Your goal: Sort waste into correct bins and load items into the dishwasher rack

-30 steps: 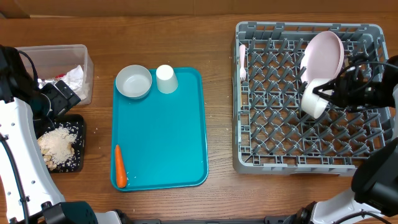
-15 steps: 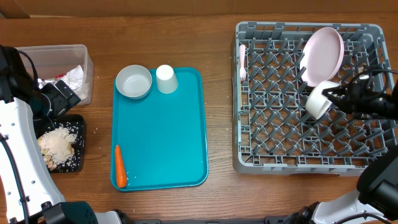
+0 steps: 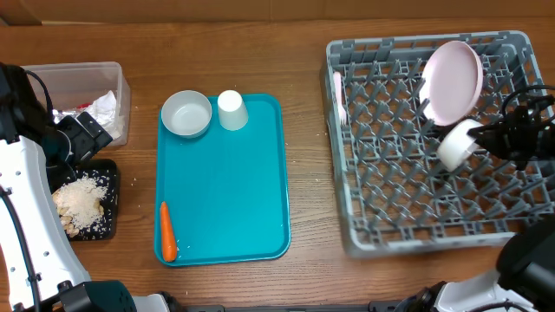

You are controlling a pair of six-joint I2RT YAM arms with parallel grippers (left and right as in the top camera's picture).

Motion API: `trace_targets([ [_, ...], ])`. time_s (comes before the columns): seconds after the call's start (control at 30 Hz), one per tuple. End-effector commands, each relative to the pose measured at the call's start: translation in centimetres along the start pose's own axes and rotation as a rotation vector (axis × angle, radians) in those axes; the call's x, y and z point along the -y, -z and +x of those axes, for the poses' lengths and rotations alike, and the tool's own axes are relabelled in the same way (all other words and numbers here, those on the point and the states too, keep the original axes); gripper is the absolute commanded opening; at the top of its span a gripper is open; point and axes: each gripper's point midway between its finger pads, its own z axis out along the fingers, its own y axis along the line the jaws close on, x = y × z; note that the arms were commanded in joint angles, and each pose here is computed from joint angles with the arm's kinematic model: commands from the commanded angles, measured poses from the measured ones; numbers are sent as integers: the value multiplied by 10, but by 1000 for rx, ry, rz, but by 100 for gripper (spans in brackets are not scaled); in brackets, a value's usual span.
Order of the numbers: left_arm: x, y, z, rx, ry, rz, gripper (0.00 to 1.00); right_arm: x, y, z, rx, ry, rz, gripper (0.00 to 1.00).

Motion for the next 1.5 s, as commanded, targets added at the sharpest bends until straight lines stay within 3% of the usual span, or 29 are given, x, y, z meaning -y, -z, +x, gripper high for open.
trace_targets([
  [0.0,-3,0,-1,5,20,-11,100,66,46,-10,200,-202,443,6],
  [0.07,-3,0,-1,5,20,-11,100,71,64,-10,269,-243,517,16],
  [0.17,-3,0,-1,5,20,-11,100,74,83,-9,329,-261,586,60],
  [0.23,-3,0,-1,5,20,-11,100,75,88,-9,344,-259,608,75],
  [0.3,-3,0,-1,5,20,-11,100,76,89,-10,347,-260,618,100],
  [0.5,-3,0,-1,5,21,-11,100,91,102,-6,401,-365,712,100],
  [0.73,-3,0,-1,5,20,-11,100,76,90,4,339,-350,622,100],
  [1.03,-3,0,-1,5,20,-11,100,-30,41,46,128,238,320,100],
  [1.33,-3,0,-1,5,20,-11,100,-95,-55,101,-30,727,355,99],
  [1.47,-3,0,-1,5,20,-11,100,-102,-89,119,-48,808,419,89],
])
